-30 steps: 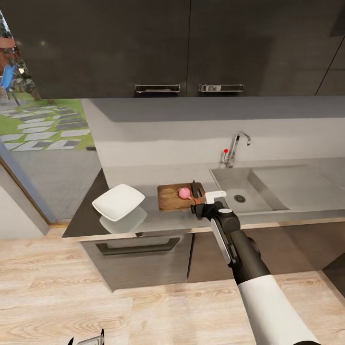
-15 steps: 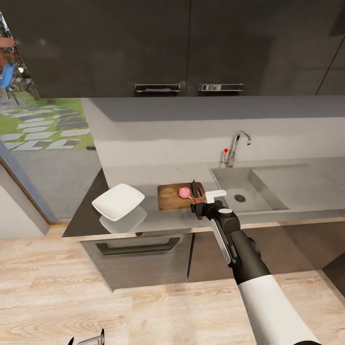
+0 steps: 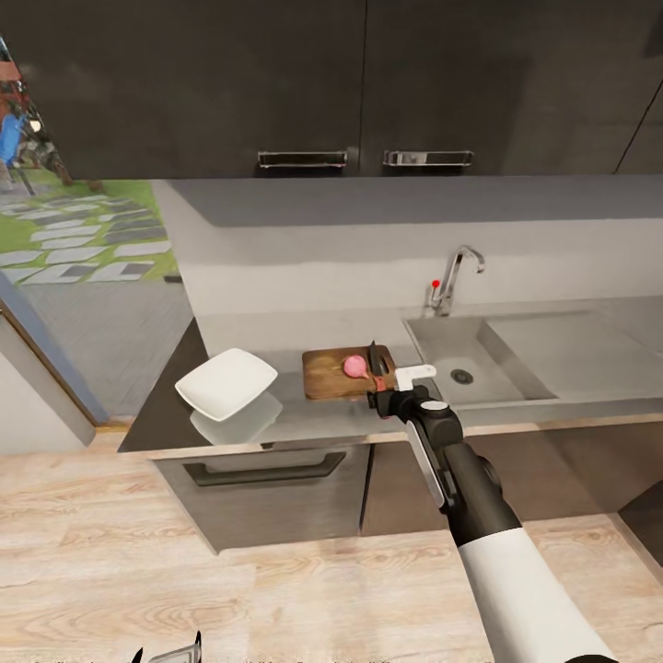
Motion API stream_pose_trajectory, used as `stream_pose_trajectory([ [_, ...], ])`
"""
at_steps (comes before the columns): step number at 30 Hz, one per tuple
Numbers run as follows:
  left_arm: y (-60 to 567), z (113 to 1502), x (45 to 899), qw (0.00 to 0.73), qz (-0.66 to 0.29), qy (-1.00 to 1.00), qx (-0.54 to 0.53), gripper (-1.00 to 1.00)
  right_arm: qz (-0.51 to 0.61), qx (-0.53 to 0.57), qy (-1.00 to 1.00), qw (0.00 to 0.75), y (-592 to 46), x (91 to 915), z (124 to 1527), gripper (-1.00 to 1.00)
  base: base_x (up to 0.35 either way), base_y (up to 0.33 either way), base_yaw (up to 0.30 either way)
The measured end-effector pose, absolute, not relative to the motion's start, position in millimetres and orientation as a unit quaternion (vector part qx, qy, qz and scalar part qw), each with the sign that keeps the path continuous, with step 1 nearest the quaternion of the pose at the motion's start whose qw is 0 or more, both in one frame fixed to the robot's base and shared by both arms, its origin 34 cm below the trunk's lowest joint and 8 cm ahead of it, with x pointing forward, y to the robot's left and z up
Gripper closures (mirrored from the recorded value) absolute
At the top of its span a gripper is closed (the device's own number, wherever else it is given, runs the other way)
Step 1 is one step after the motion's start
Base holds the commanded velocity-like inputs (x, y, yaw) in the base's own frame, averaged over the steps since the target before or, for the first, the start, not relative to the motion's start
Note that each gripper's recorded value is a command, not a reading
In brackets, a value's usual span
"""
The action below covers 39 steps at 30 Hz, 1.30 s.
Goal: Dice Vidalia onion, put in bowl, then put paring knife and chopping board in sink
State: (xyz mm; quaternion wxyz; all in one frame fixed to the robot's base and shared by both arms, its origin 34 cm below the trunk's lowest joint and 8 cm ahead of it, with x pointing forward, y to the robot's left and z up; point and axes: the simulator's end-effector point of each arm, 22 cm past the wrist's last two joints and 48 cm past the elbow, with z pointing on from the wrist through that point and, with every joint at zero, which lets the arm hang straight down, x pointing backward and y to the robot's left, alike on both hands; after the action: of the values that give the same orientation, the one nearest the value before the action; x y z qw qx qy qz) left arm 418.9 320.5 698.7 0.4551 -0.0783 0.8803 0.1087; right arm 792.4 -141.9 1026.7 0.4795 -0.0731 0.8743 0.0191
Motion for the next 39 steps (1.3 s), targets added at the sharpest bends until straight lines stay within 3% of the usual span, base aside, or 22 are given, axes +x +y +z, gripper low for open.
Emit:
stream_pose_trajectory([
  [39, 320.2, 681.3, 402.2, 0.424, 0.110, 0.896, -0.075, -1.00, 0.041, -0.037, 0.888, 0.456, -163.9, 794.7, 995.2, -1.00, 0.000, 0.000, 0.000],
])
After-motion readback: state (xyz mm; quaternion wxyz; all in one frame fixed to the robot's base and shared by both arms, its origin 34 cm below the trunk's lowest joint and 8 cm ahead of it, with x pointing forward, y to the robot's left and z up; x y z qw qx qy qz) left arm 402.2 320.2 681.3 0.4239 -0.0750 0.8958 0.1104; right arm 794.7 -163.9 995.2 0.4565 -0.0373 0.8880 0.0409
